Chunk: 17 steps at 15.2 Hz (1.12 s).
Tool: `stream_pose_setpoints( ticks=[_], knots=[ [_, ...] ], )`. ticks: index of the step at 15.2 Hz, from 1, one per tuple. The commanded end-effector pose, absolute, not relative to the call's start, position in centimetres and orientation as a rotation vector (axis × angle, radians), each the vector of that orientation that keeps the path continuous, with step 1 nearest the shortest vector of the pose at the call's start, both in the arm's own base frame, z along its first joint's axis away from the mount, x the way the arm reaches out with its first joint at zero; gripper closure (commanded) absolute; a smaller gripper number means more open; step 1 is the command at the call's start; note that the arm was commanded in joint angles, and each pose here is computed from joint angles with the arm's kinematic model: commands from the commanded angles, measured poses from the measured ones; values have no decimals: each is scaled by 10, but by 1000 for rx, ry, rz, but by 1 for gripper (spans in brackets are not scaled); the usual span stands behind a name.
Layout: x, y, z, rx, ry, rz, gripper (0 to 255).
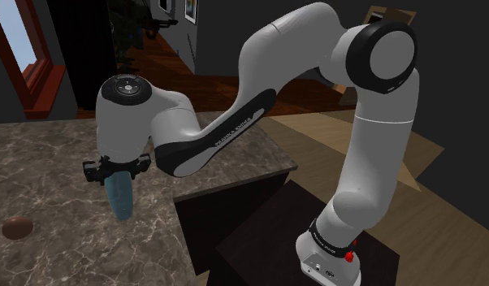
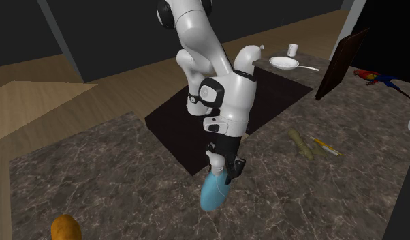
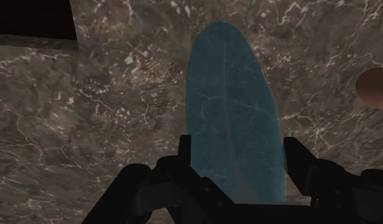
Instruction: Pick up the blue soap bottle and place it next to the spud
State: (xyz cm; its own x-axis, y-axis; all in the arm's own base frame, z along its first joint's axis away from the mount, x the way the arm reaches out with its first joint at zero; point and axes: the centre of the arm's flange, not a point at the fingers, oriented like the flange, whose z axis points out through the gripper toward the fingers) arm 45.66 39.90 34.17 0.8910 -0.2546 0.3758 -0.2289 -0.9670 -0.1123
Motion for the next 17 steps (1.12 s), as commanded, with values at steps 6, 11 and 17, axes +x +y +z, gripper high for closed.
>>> stream_pose_setpoints(
  ticks=[6, 11, 17],
  knots=[
    [456, 399, 341, -2992, 383, -607, 255],
    [457, 399, 357, -2992, 383, -607, 255],
    [457, 399, 389, -2992, 383, -607, 255]
  ],
)
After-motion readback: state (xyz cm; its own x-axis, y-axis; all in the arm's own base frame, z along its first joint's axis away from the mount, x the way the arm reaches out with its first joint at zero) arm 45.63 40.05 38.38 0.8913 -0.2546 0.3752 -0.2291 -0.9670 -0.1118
